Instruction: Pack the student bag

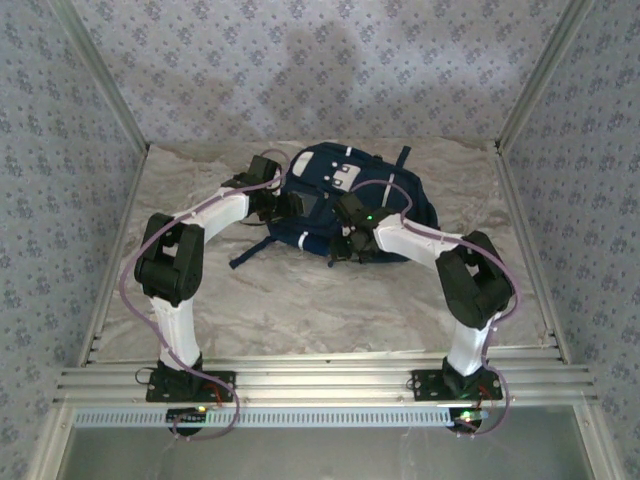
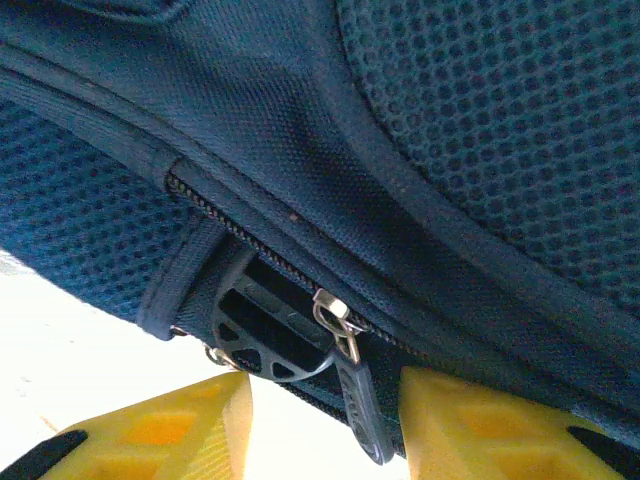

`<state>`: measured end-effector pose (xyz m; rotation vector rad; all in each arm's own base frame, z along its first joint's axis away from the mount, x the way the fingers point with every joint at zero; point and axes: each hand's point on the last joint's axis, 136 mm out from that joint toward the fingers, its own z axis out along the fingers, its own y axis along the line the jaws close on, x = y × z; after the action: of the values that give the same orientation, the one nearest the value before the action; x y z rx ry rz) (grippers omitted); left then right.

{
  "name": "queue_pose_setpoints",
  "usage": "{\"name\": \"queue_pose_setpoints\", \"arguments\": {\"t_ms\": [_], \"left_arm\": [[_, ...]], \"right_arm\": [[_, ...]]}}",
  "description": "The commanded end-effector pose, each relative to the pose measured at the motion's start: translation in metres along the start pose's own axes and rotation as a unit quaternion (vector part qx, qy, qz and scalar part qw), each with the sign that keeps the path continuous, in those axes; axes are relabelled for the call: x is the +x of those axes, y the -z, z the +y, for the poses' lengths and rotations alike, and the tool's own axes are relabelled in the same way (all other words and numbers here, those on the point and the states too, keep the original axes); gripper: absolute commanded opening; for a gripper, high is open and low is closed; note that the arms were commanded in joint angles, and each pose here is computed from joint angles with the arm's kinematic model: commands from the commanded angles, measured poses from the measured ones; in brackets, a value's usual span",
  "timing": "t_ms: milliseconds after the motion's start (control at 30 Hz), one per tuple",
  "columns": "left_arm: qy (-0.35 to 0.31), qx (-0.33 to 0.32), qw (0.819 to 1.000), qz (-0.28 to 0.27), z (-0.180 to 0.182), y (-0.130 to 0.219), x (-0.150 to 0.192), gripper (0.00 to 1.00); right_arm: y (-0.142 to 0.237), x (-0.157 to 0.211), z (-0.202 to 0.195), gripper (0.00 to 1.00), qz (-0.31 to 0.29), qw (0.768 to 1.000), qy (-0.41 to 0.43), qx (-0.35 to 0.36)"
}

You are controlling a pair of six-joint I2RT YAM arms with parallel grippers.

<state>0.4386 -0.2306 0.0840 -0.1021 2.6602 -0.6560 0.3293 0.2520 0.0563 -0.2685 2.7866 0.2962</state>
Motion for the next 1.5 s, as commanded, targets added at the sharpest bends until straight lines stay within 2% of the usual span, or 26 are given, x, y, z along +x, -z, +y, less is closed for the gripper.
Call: {"name": "queue_pose_setpoints", "arguments": {"t_ms": [0,67,267,300,467,800,933,1033,1167,1333,1467], "left_arm": [[0.011,-0.041,0.999,0.026,0.027,-0.009,0.011,0.53],[0.011,-0.041,0.999,0.026,0.026,-0.009,0.011,0.53],[0.010,-0.049,0.998,0.025,0.031,-0.009,0.009,0.53],[0.011,-0.050,0.998,0.025,0.032,-0.011,0.009,0.53],[0.010,-0.073,0.997,0.030,0.048,-0.020,0.006,0.53],[0.013,-0.096,0.995,0.026,0.073,-0.018,-0.006,0.53],[0.010,-0.106,0.994,0.023,0.078,-0.016,-0.012,0.53],[0.009,-0.107,0.994,0.019,0.077,-0.013,-0.018,0.53],[0.019,-0.079,0.997,0.016,0.062,0.000,-0.020,0.53],[0.043,-0.017,0.999,-0.013,0.030,0.043,-0.018,0.54],[0.089,0.023,0.995,-0.029,0.021,0.068,0.002,0.56]], "right_arm": [[-0.005,-0.006,0.001,0.42,-0.010,1.000,0.003,0.013],[-0.007,-0.004,-0.002,0.34,-0.010,1.000,0.003,0.019],[0.005,-0.003,-0.003,0.02,-0.015,1.000,0.006,0.016],[0.008,-0.001,-0.001,0.00,-0.011,1.000,0.013,0.011],[0.021,0.013,-0.022,0.00,0.031,0.998,0.051,0.028],[0.041,0.028,-0.089,0.00,0.084,0.994,0.053,0.048],[0.047,0.030,-0.102,0.00,0.094,0.994,0.045,0.044],[0.047,0.023,-0.086,0.00,0.083,0.996,0.039,0.004],[0.043,0.016,-0.035,0.00,0.072,0.994,0.016,-0.084],[0.035,-0.003,0.026,0.00,0.047,0.978,-0.045,-0.198],[0.036,-0.030,0.064,0.00,0.014,0.960,-0.083,-0.268]]}}
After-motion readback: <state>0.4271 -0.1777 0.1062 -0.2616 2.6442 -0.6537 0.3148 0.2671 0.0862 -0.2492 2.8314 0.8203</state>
